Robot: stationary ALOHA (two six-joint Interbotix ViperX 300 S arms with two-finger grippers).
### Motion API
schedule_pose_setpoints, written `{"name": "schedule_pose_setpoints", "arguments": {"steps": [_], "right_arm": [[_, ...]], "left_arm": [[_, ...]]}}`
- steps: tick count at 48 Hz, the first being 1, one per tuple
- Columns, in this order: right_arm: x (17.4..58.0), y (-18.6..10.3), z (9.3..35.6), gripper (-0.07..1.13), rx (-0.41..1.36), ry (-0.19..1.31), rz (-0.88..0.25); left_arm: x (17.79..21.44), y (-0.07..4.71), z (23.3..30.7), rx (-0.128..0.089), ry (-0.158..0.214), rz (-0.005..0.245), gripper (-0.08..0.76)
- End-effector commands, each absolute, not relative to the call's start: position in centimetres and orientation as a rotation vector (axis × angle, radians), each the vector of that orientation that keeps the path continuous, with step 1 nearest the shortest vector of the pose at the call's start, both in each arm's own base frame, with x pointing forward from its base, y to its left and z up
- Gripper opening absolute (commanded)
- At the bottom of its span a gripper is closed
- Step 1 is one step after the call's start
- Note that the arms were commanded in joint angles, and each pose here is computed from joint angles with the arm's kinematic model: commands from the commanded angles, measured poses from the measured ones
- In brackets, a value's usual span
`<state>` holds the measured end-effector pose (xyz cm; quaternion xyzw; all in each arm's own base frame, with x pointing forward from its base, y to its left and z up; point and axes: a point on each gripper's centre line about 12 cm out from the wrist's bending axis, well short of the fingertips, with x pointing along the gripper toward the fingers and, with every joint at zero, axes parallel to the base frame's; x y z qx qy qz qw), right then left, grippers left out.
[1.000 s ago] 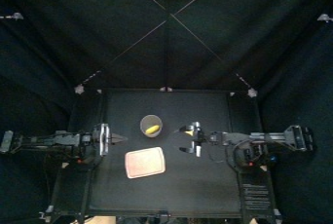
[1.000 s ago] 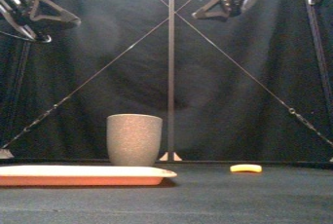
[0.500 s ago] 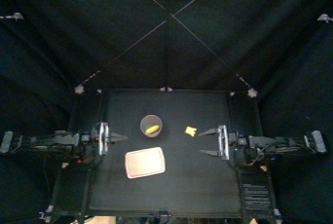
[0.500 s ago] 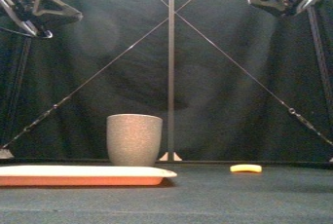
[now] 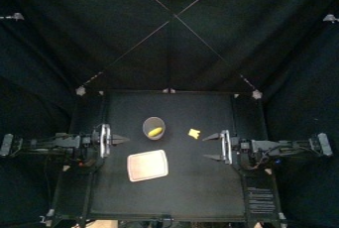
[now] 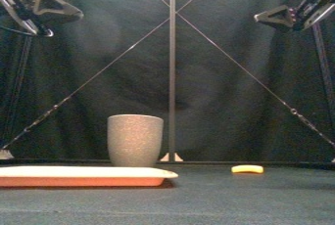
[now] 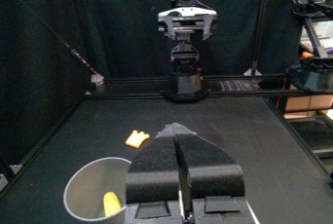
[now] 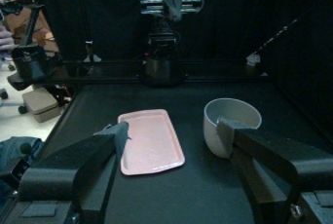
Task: Pick the corn then place it in the grey bowl
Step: Drop corn in the grey bowl and return to neutral
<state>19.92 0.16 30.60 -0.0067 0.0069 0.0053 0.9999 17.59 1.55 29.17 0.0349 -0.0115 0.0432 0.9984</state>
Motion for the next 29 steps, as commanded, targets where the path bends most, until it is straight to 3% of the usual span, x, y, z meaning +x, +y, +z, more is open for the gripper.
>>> {"name": "schedule_pose_setpoints", "arguments": {"steps": [1, 20, 29], "right_arm": [[19.98, 0.11, 31.14, 1.04, -0.018, -0.009, 0.008], [19.88, 0.12, 31.04, 1.04, -0.026, -0.009, 0.009], [19.85, 0.0, 30.72, 1.04, -0.026, -0.001, 0.003]], "left_arm": [[17.63, 1.62, 30.5, 0.075, -0.061, 0.091, -0.039], [17.63, 1.62, 30.5, 0.075, -0.061, 0.091, -0.039], [17.61, 1.84, 30.43, 0.075, -0.059, 0.104, -0.039]]}}
